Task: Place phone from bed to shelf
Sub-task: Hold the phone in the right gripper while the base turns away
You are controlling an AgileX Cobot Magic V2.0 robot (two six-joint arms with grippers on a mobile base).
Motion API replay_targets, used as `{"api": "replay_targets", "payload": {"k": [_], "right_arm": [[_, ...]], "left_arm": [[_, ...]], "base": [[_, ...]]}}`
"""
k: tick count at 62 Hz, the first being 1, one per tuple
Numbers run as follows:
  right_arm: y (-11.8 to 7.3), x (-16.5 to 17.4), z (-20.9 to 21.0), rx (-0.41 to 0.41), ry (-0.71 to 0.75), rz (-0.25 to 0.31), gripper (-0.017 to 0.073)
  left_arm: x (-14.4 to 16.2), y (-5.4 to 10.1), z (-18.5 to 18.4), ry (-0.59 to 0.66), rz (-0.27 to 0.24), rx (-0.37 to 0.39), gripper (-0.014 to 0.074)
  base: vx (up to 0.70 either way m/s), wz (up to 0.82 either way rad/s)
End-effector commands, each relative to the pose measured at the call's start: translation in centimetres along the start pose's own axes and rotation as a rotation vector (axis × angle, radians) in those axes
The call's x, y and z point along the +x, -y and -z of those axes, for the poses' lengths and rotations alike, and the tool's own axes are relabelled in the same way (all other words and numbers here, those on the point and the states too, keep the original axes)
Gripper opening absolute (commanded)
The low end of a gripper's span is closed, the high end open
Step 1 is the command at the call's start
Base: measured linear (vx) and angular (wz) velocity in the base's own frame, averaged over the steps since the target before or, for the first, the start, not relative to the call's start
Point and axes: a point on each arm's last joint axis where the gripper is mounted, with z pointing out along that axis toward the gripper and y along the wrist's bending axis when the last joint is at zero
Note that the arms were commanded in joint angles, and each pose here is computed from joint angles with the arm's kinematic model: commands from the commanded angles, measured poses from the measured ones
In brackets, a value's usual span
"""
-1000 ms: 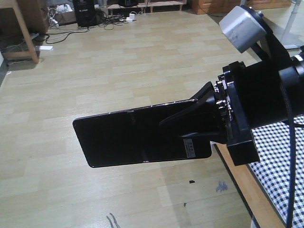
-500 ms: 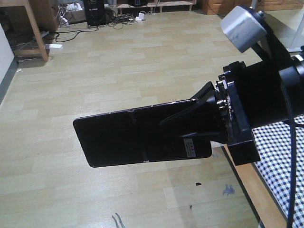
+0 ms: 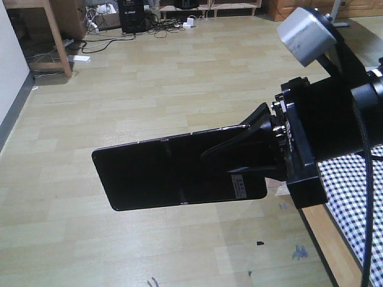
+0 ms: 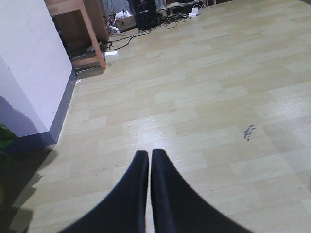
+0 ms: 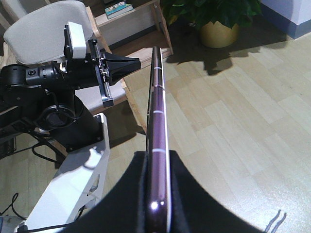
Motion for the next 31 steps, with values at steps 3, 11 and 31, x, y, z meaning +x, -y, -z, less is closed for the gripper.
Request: {"api": "replay_targets", "payload": {"k": [3,11,31], "right_arm": [[-1.65,-1.15,0.9,-0.06,0.071,0.028,-0.0001],[-1.65,-1.15,0.9,-0.06,0.071,0.028,-0.0001],[-1.65,-1.15,0.9,-0.06,0.071,0.028,-0.0001]], "left_arm": [[-0.55,-0.02,0.02,0.076,0.002,-0.005,0.0001],[-0.55,-0.02,0.02,0.076,0.002,-0.005,0.0001],[-0.55,-0.02,0.02,0.076,0.002,-0.005,0.0001]], "base": [[0.14,0.08],[0.16,0.08],[0.22,0.04]]}}
